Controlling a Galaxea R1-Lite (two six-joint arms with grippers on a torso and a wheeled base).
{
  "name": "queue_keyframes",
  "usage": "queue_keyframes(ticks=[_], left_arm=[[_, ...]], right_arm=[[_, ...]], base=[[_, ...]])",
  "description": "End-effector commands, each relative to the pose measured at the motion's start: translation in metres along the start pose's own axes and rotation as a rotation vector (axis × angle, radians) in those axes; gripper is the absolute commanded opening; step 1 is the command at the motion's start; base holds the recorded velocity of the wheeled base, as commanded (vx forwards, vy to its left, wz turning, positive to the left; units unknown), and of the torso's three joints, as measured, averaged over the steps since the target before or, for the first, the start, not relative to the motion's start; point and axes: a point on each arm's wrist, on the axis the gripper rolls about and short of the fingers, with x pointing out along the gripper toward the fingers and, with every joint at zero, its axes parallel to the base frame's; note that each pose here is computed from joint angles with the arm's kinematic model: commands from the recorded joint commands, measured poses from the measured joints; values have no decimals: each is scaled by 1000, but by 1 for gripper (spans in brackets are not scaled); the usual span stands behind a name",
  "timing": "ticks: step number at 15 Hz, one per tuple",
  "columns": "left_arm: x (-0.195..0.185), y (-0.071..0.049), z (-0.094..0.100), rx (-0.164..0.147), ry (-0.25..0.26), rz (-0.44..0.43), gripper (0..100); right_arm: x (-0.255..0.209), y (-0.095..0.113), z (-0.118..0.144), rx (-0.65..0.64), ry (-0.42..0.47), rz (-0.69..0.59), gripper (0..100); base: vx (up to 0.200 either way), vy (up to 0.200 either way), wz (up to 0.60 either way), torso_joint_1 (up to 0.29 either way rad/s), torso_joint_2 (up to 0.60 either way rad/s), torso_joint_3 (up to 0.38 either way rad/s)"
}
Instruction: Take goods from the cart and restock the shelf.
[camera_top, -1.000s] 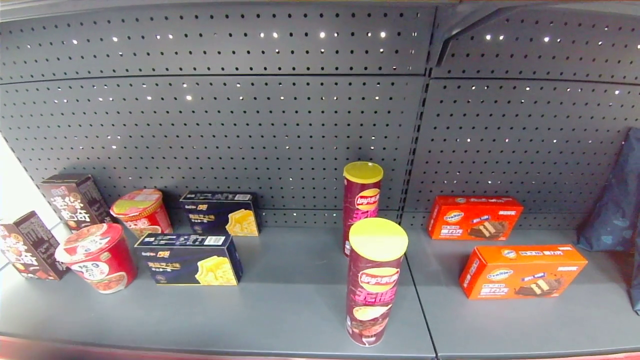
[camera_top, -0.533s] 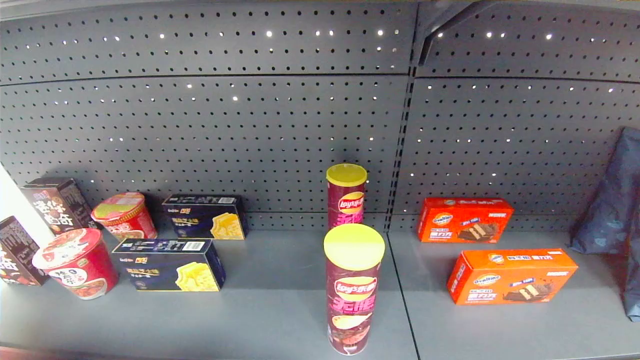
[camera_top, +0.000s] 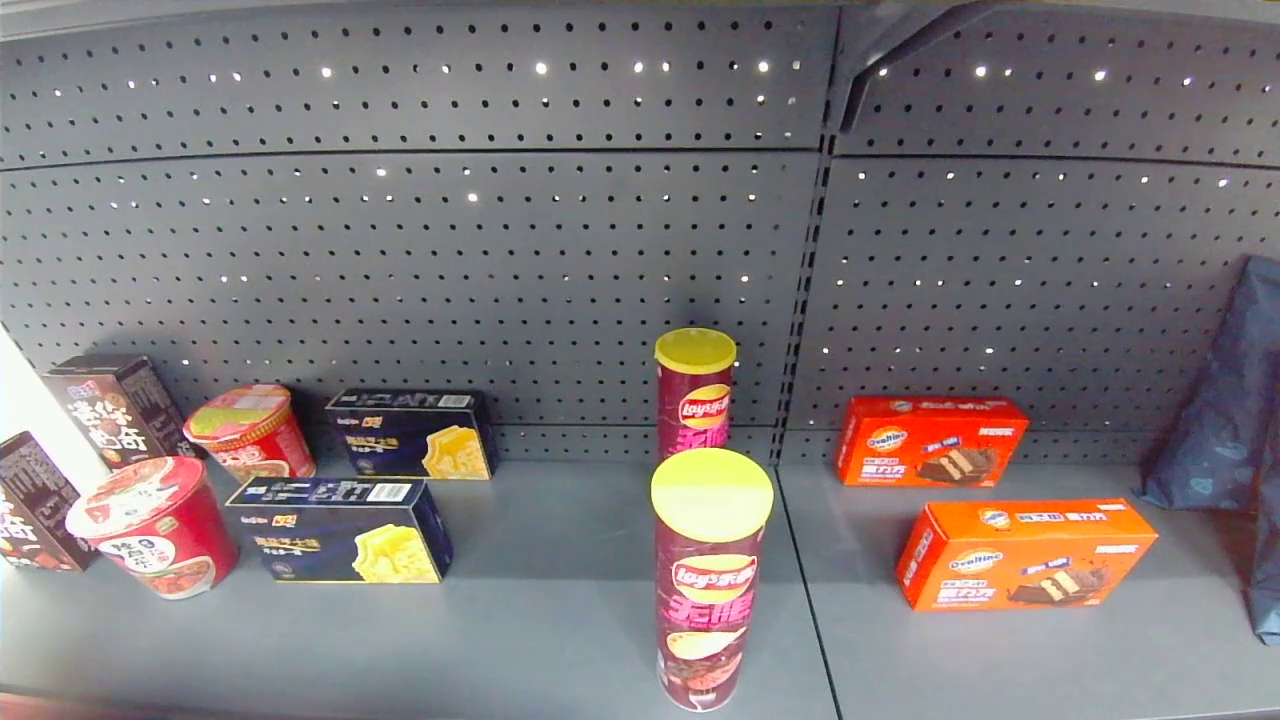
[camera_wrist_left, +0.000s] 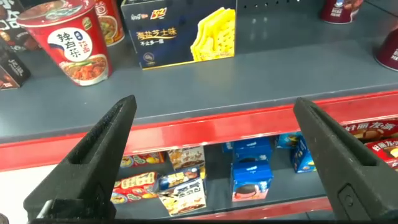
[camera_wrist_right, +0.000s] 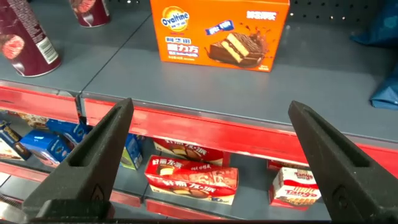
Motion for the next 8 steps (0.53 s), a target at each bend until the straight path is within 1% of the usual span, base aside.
queue_keyframes(ticks=[1, 8], left_arm=[[0, 0, 0, 0, 2, 0, 100], [0, 0, 0, 0, 2, 0, 100]], right_arm=[[0, 0, 0, 0, 3, 1, 100], [0, 0, 0, -1, 3, 2, 100]], base=[[0, 0, 0, 0, 0, 0], [0, 0, 0, 0, 0, 0]])
